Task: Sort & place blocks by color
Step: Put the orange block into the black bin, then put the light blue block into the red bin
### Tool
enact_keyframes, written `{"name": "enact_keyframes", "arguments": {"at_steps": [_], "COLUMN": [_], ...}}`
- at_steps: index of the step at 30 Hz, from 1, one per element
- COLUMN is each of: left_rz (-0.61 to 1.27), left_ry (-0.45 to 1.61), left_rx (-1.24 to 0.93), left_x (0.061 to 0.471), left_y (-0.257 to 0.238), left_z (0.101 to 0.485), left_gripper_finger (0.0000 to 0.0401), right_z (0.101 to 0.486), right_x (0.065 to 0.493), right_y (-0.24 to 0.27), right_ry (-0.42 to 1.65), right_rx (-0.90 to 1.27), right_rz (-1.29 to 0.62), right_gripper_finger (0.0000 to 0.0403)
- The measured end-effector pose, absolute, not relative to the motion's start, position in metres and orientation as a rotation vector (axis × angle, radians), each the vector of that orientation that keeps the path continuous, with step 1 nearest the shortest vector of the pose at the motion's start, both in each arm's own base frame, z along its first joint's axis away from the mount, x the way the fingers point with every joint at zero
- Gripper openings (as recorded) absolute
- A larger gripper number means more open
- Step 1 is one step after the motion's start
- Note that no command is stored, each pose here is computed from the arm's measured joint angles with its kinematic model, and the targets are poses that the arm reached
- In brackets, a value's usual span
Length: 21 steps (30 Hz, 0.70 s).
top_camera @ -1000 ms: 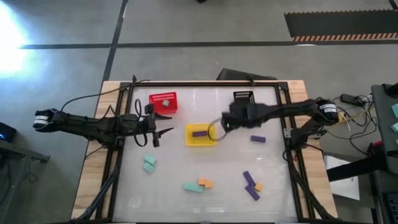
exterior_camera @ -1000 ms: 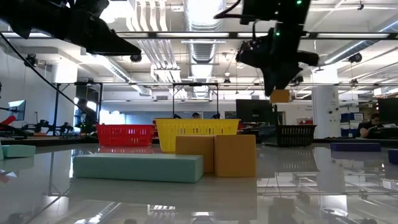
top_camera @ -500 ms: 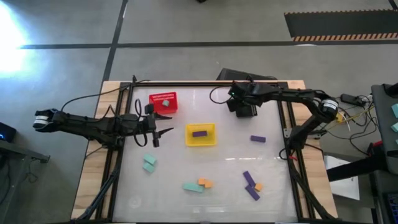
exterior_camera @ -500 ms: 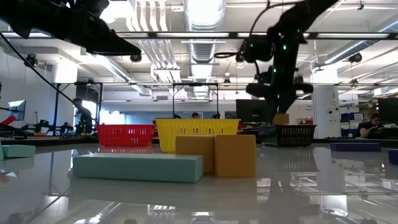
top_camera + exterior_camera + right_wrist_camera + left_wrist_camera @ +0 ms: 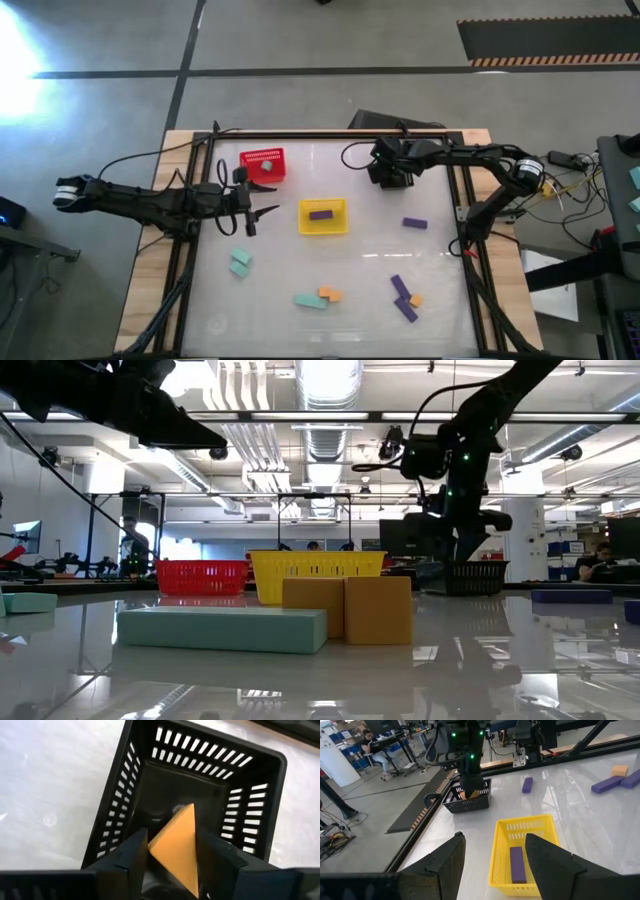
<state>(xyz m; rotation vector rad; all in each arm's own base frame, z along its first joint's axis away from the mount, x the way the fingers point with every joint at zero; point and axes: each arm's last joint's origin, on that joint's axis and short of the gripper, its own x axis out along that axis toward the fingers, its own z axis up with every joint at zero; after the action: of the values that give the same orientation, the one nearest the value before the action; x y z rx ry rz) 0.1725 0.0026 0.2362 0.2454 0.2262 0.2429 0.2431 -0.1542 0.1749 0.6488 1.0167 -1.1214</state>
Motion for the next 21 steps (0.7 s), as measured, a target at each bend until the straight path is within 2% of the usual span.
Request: {"name": "enact_keyframes", "arguments": {"at_steps": [6, 11, 16, 21], "left_rz": [0.248, 0.253, 0.265, 0.287], "left_ry": [0.198, 0.191, 0.192, 0.259], "left_rx": [0.225, 0.168, 0.024, -0.215], "left_x": [0.173, 0.173, 0.176, 0.179], "left_y": [0.003, 0.003, 0.002, 0.0], "left_z": [0.239, 0.239, 0.236, 0.224], "left_gripper_finger": [0.0191, 0.0191, 0.0191, 0.0191], "right_z": [0.183, 0.202, 0.227, 0.242], "right_x": [0.247, 0.256, 0.271, 0.274], "right_y": [-0.157, -0.149, -0.112, -0.063], "right_ry": [1.002, 1.004, 0.947, 0.861], "right_rx": [0.631, 0.616, 0.523, 0.342], "right_rz": [-1.11, -1.065, -0.96, -0.932], "right_gripper_finger": [0.0194, 0.0198, 0.0189, 0.018]}}
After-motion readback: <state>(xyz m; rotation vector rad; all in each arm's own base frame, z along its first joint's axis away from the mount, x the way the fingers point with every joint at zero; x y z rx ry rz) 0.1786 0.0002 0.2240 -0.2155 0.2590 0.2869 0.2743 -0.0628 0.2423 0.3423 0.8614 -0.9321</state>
